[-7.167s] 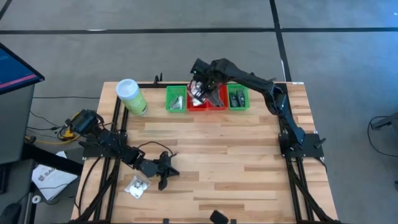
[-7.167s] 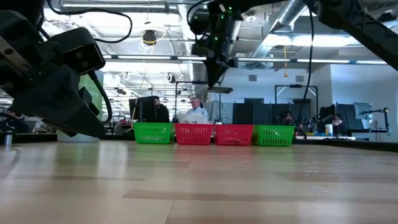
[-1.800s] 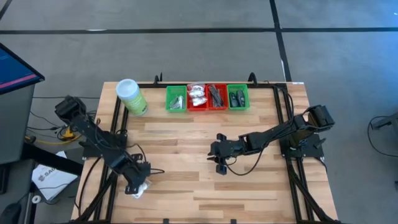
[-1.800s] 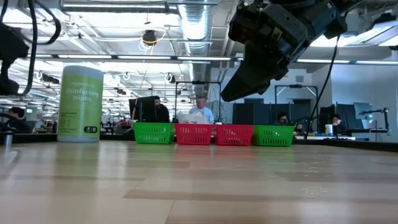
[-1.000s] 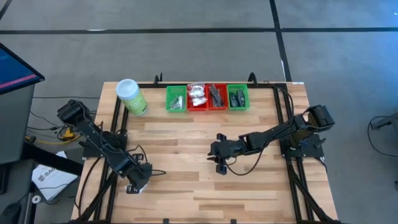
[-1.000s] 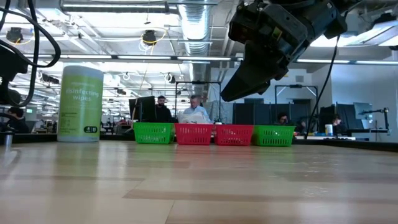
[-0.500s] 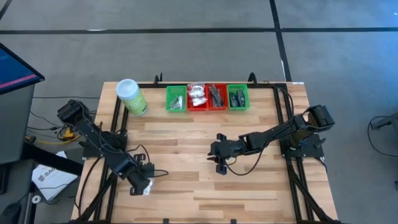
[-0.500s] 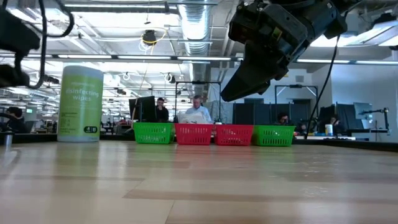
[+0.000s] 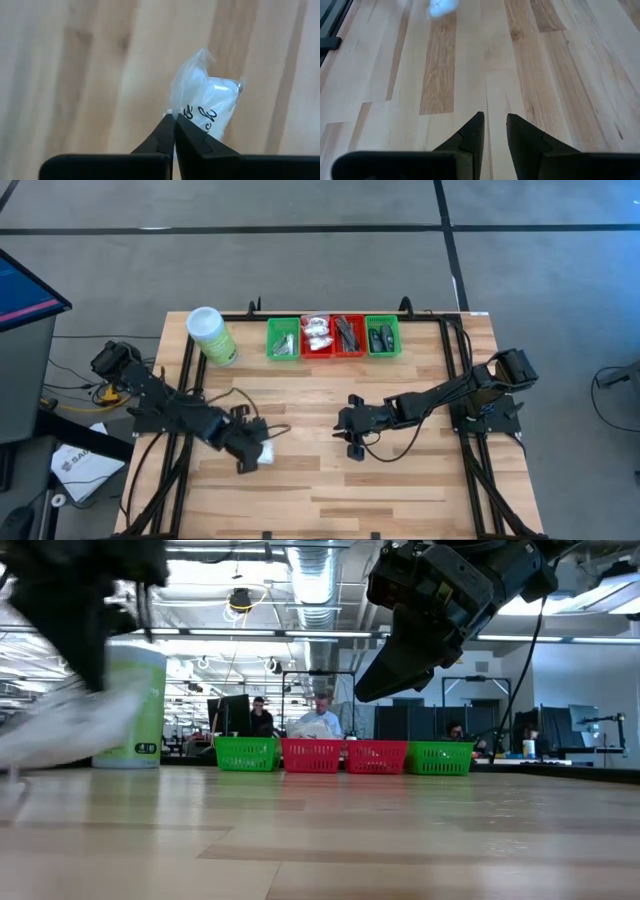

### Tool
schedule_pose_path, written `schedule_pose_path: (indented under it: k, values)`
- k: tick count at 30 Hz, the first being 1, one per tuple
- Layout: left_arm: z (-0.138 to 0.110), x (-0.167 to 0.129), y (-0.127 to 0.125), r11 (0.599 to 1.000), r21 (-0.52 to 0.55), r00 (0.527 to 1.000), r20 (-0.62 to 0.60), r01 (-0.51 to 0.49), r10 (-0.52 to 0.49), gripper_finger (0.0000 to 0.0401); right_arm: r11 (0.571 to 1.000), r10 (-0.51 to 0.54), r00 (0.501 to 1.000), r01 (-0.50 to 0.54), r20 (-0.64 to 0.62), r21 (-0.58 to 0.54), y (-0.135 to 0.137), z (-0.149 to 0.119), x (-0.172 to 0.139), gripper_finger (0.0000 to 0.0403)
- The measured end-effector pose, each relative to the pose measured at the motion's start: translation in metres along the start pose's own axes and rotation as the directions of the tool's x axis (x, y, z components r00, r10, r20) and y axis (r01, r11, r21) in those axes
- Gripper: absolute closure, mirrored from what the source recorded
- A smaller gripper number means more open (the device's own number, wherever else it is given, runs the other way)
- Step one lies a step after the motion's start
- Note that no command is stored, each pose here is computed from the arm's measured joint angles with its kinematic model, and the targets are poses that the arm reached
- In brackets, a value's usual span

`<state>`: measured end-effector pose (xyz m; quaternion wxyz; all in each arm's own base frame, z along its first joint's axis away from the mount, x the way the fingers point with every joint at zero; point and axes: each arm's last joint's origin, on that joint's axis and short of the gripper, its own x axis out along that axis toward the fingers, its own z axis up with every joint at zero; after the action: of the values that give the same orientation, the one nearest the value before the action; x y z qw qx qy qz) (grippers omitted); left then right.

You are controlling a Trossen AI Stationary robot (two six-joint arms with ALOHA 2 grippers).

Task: Pick & Place Travel size toiletries
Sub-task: Put the white cotton pack into the left red bin

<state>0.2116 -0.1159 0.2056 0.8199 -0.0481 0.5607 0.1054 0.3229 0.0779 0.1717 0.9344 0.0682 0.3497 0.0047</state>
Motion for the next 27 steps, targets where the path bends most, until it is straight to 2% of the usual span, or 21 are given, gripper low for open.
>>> schedule_pose_path:
  k: [5,10,15,22,27]
  values:
    - [0.034,-0.012,0.015,0.999,-0.011,0.995,0.092,-0.034,0.035,0.0401,1.0,0.0,1.0,0.0,0.0,0.0,0.0,0.0,0.0,0.0327]
    - [0.067,-0.023,0.04,0.997,-0.02,0.985,0.155,-0.075,0.077,0.0401,1.0,0.005,1.0,-0.005,0.0,-0.003,0.002,0.0,0.0,0.0327]
    - [0.091,-0.029,0.072,0.981,-0.068,0.958,0.214,-0.182,0.192,0.0401,1.0,0.025,0.999,-0.025,0.034,-0.004,0.006,0.002,-0.001,0.0327]
    - [0.115,-0.024,0.103,0.957,-0.109,0.905,0.309,-0.27,0.291,0.0401,0.999,0.049,0.998,-0.049,0.039,0.004,0.015,0.0,-0.002,0.0327]
    - [0.134,-0.002,0.119,0.924,-0.086,0.863,0.334,-0.372,0.378,0.0401,0.998,0.058,0.997,-0.058,0.042,-0.001,0.018,0.0,-0.003,0.0327]
